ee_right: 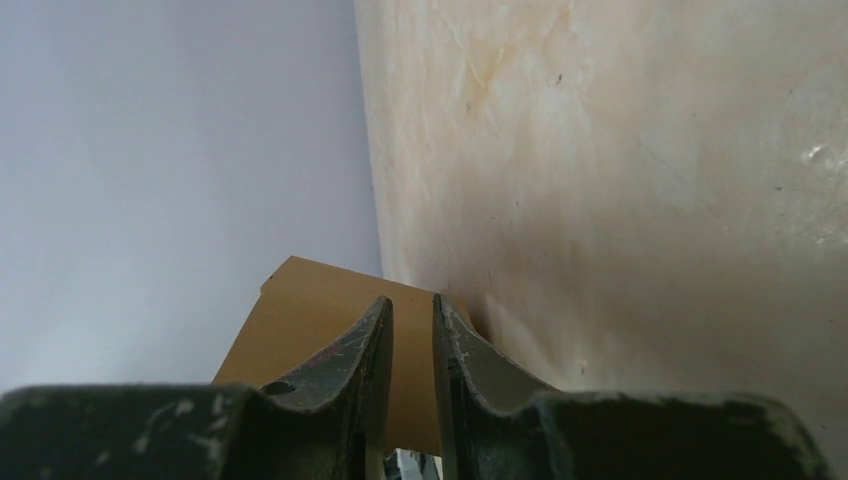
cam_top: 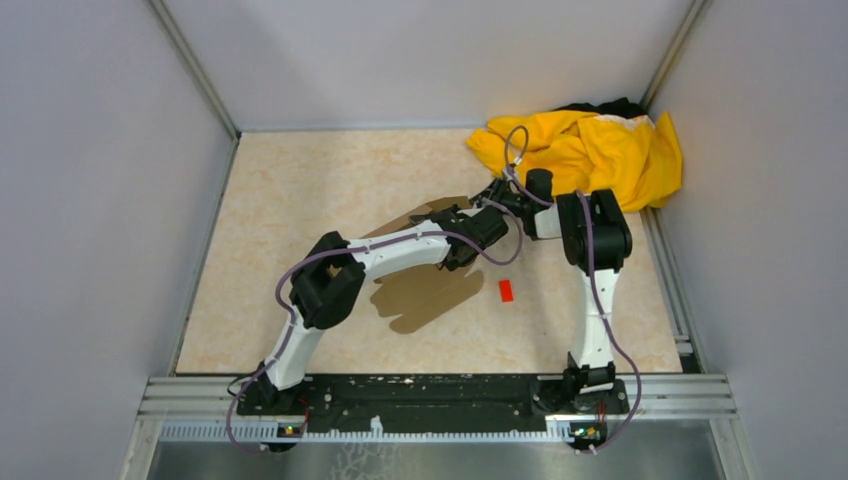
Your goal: Fold the paper box
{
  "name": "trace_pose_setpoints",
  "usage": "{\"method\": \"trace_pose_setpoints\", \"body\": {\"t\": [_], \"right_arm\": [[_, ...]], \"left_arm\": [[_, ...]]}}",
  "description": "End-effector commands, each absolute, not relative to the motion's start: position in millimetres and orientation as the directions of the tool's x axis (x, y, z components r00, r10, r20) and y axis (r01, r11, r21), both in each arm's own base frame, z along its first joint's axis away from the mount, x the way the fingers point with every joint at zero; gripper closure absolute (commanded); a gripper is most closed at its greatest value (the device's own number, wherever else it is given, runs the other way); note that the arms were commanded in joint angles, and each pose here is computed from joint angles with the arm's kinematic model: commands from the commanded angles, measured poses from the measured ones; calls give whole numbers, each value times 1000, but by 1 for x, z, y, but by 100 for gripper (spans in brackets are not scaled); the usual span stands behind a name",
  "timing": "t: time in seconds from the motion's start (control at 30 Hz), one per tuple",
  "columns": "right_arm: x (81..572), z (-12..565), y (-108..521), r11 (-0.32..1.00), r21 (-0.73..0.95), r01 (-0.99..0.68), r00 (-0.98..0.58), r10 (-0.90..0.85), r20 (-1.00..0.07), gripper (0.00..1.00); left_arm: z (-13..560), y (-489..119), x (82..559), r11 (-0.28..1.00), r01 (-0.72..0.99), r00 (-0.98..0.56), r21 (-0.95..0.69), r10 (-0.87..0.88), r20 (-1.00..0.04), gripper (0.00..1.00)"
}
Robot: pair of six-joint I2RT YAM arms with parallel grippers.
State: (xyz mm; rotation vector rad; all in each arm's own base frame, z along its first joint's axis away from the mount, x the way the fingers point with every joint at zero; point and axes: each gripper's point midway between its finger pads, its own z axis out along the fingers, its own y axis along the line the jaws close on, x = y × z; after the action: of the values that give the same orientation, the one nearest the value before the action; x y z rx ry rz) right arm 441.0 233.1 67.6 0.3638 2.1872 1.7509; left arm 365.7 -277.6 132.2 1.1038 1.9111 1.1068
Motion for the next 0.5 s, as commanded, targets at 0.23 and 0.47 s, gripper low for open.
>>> {"method": "trace_pose_setpoints", "body": {"t": [0.23,0.47], "right_arm": [[438,119,247,130,974,-184,-911,351,-219,79],[429,126,247,110,975,-196,-916,334,-222,80]], "left_arm": [[132,-277,361,272,321,-430,907,896,-116,100],[133,-279,360,266,323,-424,908,899,-113,100]]}}
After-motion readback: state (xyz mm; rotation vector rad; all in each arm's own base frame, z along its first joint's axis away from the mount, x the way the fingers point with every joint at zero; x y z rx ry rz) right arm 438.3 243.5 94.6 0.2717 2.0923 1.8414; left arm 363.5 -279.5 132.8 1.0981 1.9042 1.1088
